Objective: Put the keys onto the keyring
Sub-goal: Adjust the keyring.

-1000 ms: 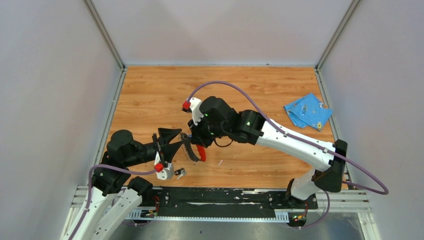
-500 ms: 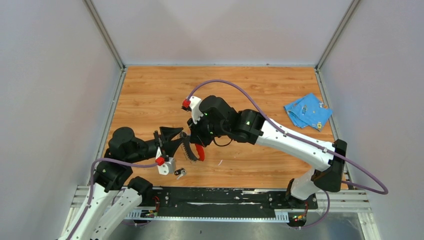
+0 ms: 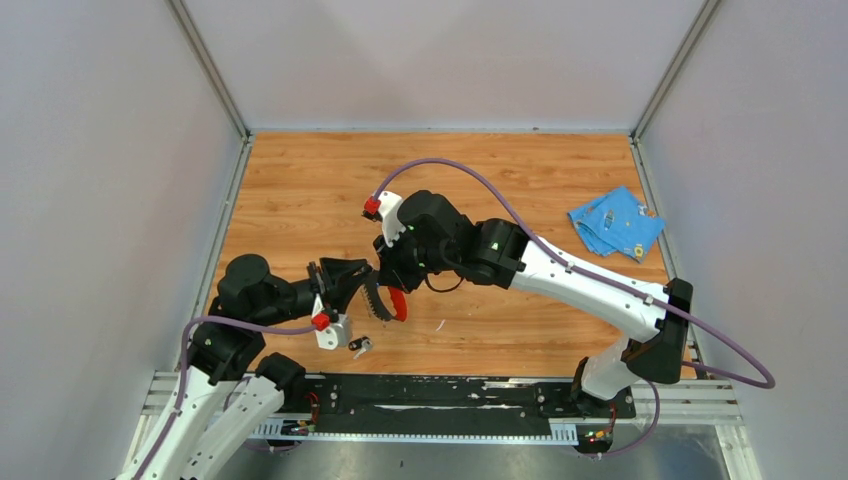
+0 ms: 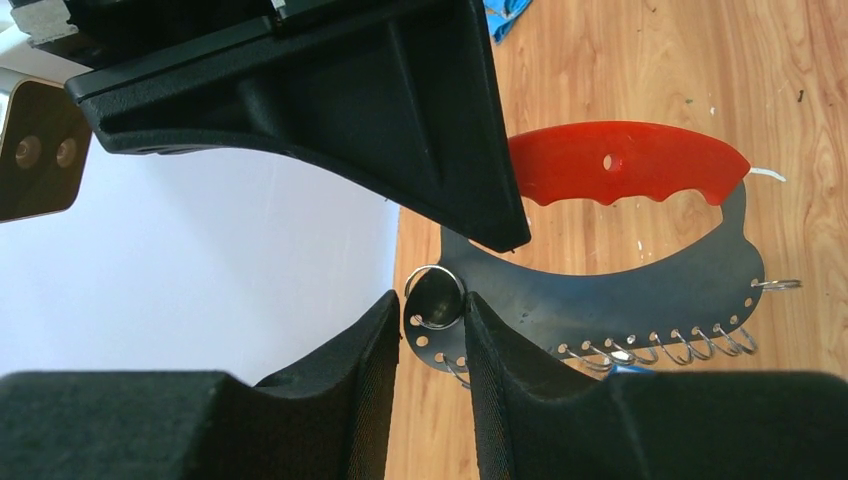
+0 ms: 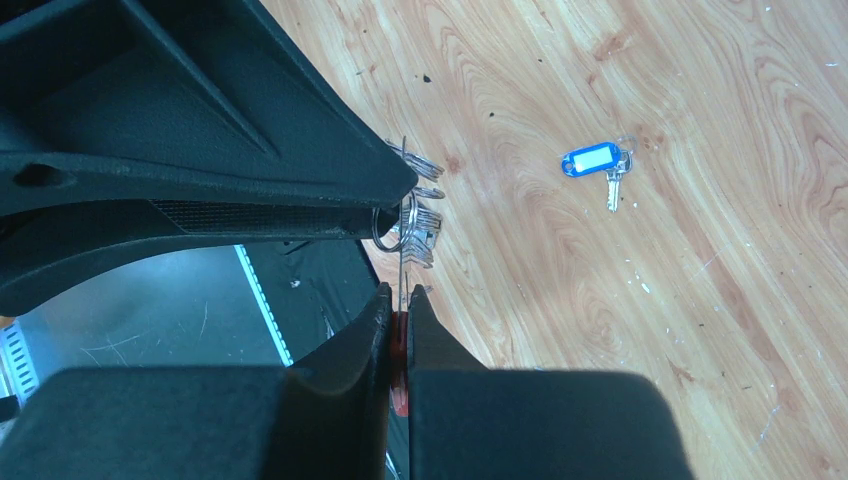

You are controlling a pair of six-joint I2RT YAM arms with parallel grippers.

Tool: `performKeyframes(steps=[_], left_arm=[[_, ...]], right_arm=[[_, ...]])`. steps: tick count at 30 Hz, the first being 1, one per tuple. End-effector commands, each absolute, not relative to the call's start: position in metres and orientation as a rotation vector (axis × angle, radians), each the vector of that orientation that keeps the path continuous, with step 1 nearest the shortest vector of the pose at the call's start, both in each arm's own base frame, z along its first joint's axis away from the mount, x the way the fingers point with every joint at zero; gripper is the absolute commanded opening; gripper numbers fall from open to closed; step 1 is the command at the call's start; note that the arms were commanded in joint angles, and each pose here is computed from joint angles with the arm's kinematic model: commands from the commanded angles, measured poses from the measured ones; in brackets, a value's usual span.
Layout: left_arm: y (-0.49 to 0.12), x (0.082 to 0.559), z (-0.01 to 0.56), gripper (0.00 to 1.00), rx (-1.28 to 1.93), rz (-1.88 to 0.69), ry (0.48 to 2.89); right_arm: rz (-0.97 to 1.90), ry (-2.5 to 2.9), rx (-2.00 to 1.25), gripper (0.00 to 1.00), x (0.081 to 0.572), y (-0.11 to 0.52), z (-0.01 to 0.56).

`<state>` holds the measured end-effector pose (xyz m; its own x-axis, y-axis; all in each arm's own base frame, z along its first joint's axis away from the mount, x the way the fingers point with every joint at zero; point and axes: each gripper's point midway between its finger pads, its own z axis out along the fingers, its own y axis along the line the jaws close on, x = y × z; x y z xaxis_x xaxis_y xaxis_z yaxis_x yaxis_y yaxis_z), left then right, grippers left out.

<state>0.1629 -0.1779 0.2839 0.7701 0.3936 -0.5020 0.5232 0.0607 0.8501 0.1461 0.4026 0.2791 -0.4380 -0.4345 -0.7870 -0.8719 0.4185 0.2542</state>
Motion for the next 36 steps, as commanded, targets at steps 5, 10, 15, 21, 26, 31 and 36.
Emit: performKeyframes(steps=[5, 10, 15, 21, 26, 31, 36], left_arm=[[-0.176, 0.158, 0.301, 0.33, 1.501, -0.129, 0.777], [-0.173, 0.155, 0.301, 0.33, 1.483, -0.125, 0.788], [-0.172, 0.152, 0.297, 0.30, 1.469, -0.146, 0.803], [-0.173, 0.150, 0.292, 0.26, 1.475, -0.167, 0.806], [-0.176, 0.145, 0.284, 0.27, 1.516, -0.202, 0.808], [-0.178, 0.136, 0.282, 0.45, 1.538, -0.226, 0.768], [-0.179, 0.141, 0.279, 0.46, 1.560, -0.194, 0.750]], right_arm=[[0.936, 2.016, -1.079, 0.00, 0.144, 0.406, 0.291], [0.932, 2.017, -1.071, 0.00, 0.144, 0.404, 0.291], [0.935, 2.017, -1.074, 0.00, 0.143, 0.404, 0.290], [0.943, 2.016, -1.078, 0.00, 0.143, 0.406, 0.290], [0.948, 2.008, -1.074, 0.00, 0.143, 0.406, 0.292], [0.945, 2.011, -1.072, 0.00, 0.143, 0.406, 0.291], [0.954, 2.009, -1.076, 0.00, 0.142, 0.408, 0.292]])
